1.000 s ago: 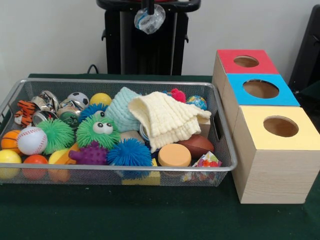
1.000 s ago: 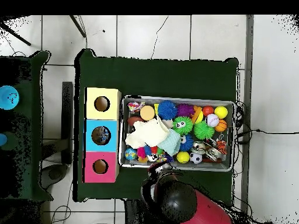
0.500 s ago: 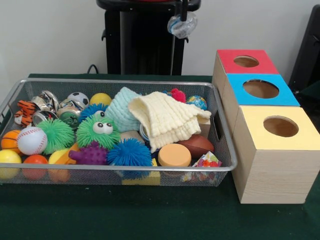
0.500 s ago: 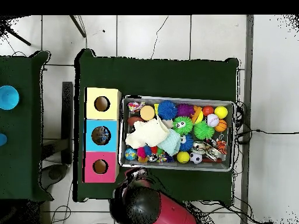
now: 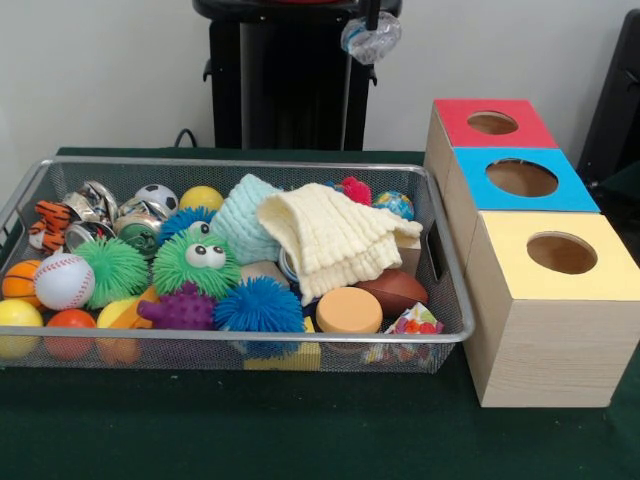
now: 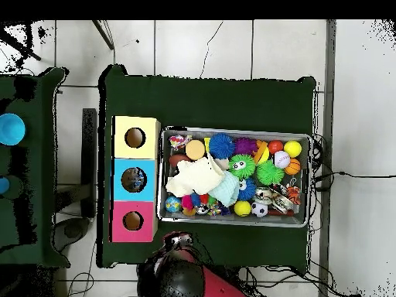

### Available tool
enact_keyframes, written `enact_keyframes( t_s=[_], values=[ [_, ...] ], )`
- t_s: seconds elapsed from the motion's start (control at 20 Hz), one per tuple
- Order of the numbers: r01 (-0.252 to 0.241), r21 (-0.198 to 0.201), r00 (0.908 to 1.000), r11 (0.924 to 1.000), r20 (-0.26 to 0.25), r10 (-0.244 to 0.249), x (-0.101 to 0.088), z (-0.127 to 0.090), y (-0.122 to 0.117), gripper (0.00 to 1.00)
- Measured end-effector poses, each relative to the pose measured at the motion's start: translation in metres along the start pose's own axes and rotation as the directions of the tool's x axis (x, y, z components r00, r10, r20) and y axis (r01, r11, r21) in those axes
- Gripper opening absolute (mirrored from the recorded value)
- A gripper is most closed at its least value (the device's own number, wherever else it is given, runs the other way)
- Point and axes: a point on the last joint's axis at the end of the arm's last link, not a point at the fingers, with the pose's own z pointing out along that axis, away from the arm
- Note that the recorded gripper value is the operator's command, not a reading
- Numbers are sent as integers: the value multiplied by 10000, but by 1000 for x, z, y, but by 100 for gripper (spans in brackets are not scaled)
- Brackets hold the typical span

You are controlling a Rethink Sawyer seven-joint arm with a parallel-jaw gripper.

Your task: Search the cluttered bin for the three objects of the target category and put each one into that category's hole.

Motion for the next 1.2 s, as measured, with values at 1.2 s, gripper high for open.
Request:
enact_keyframes(
  t_s=[1.2],
  values=[
    [-1780,592,9833,9823,-279,1798,7,-24,-7,0]
  ],
)
